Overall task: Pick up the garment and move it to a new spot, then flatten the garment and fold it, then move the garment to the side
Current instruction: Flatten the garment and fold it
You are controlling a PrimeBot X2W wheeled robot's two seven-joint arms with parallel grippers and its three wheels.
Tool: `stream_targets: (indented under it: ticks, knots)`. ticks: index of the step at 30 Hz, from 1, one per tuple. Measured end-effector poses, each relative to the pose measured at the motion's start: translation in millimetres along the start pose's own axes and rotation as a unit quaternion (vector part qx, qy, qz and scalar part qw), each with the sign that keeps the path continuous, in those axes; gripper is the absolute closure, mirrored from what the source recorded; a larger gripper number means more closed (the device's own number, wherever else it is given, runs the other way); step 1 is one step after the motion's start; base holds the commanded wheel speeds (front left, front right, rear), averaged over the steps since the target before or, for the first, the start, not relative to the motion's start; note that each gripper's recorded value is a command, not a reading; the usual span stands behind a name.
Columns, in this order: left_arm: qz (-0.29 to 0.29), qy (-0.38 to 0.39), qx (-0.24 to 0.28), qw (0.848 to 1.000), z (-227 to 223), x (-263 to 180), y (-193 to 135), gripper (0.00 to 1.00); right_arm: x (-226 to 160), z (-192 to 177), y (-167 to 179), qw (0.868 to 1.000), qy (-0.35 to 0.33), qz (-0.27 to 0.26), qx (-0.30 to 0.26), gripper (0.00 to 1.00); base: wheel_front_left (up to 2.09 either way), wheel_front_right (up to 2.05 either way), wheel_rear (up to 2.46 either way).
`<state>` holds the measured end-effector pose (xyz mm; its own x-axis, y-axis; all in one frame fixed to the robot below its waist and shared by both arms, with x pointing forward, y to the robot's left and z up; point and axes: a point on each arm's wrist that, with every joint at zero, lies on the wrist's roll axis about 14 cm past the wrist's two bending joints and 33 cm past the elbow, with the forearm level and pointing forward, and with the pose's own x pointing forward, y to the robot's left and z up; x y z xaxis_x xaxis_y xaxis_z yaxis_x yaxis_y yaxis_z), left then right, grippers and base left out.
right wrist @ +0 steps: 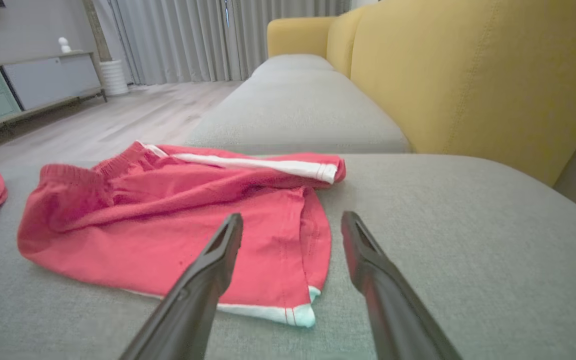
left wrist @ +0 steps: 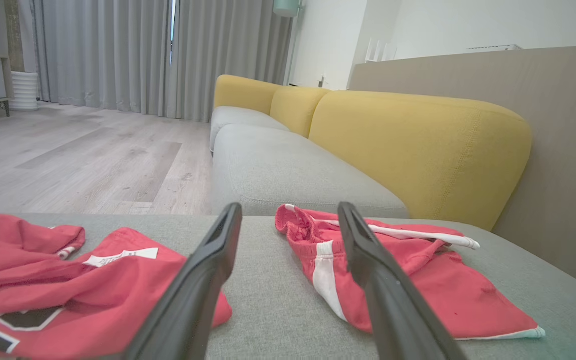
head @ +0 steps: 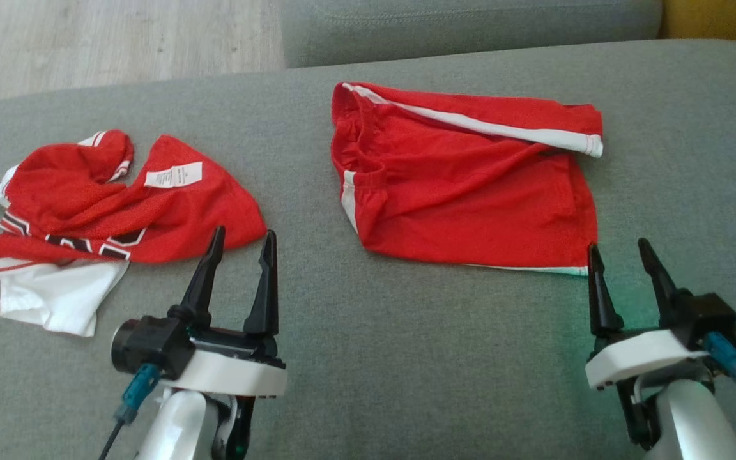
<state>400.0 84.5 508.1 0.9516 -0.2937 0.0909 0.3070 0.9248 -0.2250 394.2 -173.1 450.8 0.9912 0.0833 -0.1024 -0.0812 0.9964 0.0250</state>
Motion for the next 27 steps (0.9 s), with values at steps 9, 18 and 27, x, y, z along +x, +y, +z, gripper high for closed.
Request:
stream_targets:
  ticks: [9, 18, 27]
  knots:
    - [0.014, 0.015, -0.001, 1.0, -10.2, -0.7, 12.5, 0.0, 13.3, -65.6, -3.5, 0.992, 0.128, -0.002, -0.013, 0.0, 0.0, 0.0, 0.0]
    - [0.028, 0.024, 0.002, 0.999, -15.5, -5.5, 22.1, 0.0, 27.3, -86.5, 5.4, 0.985, 0.168, 0.012, -0.023, 0.0, 0.0, 0.0, 0.0]
    - [0.02, 0.02, 0.006, 1.0, -12.0, -4.3, 17.0, 0.0, 26.3, -81.0, 0.6, 0.987, 0.16, 0.005, -0.024, 1.0, 0.0, 0.0, 0.0]
